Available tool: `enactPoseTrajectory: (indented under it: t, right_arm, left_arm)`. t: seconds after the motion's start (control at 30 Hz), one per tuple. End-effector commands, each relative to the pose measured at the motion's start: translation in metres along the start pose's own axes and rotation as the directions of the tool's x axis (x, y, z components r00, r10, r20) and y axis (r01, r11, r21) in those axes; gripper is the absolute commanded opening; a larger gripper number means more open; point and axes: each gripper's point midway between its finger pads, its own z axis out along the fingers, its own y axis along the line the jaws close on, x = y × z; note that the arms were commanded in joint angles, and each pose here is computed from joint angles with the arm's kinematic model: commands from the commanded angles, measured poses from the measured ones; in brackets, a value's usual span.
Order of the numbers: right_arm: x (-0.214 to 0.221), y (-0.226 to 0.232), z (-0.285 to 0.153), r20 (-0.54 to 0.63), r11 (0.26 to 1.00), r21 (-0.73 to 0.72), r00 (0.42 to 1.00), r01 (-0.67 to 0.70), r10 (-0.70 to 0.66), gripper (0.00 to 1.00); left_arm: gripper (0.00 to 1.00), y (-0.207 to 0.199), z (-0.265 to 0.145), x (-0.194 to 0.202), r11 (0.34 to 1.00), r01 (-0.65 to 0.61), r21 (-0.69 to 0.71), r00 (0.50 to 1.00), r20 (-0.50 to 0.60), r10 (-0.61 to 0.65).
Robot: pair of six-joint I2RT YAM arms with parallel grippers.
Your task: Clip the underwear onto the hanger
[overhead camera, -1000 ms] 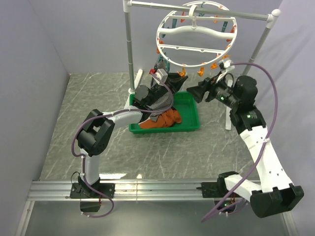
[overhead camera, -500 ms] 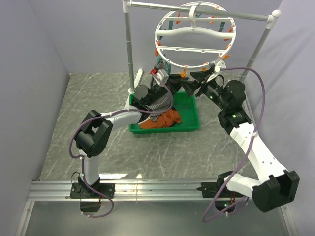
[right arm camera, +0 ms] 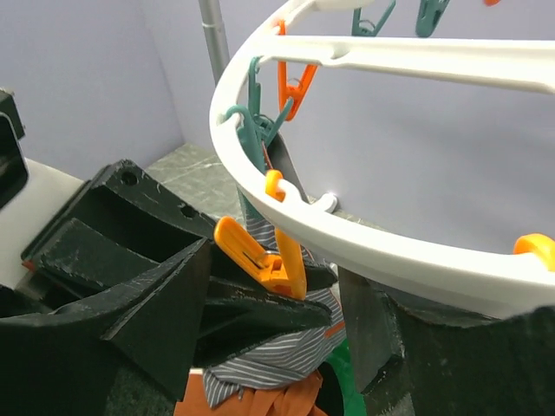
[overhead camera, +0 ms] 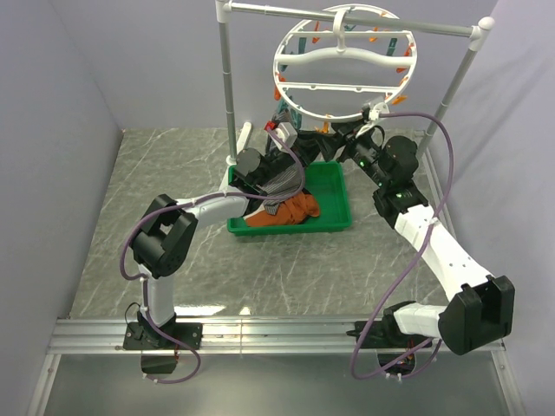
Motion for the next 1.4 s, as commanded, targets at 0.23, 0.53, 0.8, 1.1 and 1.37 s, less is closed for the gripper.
enactPoseTrajectory:
  t: [0.23, 0.53, 0.8, 1.1, 1.37]
  right_arm:
    - [-0.036, 0.0, 0.009, 0.137, 0.994, 0.068, 0.986, 0.083, -0.092, 0.66]
    - [-0.024, -0.008, 0.011, 0.069, 0.983, 0.119, 0.987, 0.137, -0.145, 0.58]
    - [-0.015, -0.01, 0.013, 0.034, 0.986, 0.123, 0.992, 0.117, -0.122, 0.23]
    - [-0.032, -0.001, 0.014, 0.063, 0.995, 0.095, 0.997, 0.026, -0.032, 0.0]
    - [-0.035, -0.002, 0.013, 0.063, 0.994, 0.108, 0.998, 0.0, -0.007, 0.0]
  left_arm:
    - [0.0, -0.019, 0.006, -0.031, 0.997, -0.037, 0.075, 0.998, 0.044, 0.033]
    - [0.0, -0.021, 0.01, -0.027, 0.996, -0.033, 0.083, 0.999, 0.014, 0.032]
    - [0.02, -0.022, 0.01, -0.028, 0.996, -0.041, 0.085, 0.999, 0.012, 0.04]
    - [0.35, -0.02, -0.007, -0.039, 0.996, -0.044, 0.076, 0.999, -0.021, 0.046]
    - [0.66, -0.017, -0.06, -0.028, 0.988, -0.017, 0.152, 0.962, -0.266, 0.057]
